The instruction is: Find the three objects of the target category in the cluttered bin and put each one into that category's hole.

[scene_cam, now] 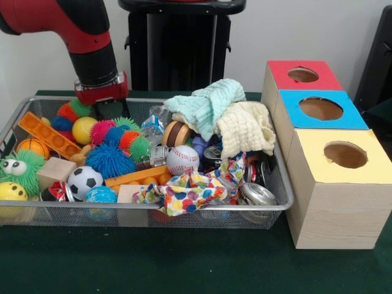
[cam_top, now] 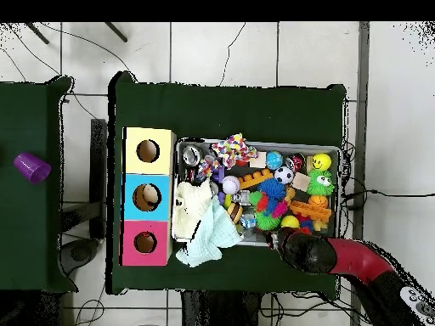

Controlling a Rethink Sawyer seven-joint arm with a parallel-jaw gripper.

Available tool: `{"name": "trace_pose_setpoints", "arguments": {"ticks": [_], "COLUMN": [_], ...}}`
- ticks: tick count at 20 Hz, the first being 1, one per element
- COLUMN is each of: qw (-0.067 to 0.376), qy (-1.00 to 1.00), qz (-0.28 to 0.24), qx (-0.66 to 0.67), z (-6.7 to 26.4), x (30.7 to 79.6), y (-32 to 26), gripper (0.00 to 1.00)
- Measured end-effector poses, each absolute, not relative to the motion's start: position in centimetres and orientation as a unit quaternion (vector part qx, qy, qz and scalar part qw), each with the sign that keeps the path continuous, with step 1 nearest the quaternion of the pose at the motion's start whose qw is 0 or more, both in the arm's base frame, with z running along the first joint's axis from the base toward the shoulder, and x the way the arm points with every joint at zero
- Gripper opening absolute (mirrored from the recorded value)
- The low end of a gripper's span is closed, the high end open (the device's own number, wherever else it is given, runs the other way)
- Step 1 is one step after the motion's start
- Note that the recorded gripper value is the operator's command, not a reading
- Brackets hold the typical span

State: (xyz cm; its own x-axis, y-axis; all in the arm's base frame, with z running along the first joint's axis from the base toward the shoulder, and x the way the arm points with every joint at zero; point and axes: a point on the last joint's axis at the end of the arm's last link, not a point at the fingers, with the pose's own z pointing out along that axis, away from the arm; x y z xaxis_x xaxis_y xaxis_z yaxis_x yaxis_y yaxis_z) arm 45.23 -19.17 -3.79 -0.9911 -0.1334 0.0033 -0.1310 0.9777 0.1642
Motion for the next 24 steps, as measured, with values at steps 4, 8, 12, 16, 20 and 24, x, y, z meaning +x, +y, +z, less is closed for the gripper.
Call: {"name": "trace_pose_setpoints", "arguments": {"ticks": [4, 8, 12, 16, 20, 24], "qw": [0.006, 0.007, 0.006, 0.007, 0.011, 0.011], "qy": [-0.995, -0.995, -0.995, -0.995, -0.995, -0.995], "qz": [-0.080, -0.080, -0.080, -0.078, -0.075, -0.074], "qx": [0.064, 0.064, 0.065, 0.066, 0.069, 0.070], "z": [-3.8, -3.8, -3.8, -3.6, -3.5, -3.4], "x": [45.4, 45.5, 45.6, 45.7, 46.1, 46.7], "y": [-19.5, -19.6, -19.6, -19.6, -19.7, -19.9], "gripper": [1.00, 1.00, 1.00, 1.00, 1.00, 1.00]}}
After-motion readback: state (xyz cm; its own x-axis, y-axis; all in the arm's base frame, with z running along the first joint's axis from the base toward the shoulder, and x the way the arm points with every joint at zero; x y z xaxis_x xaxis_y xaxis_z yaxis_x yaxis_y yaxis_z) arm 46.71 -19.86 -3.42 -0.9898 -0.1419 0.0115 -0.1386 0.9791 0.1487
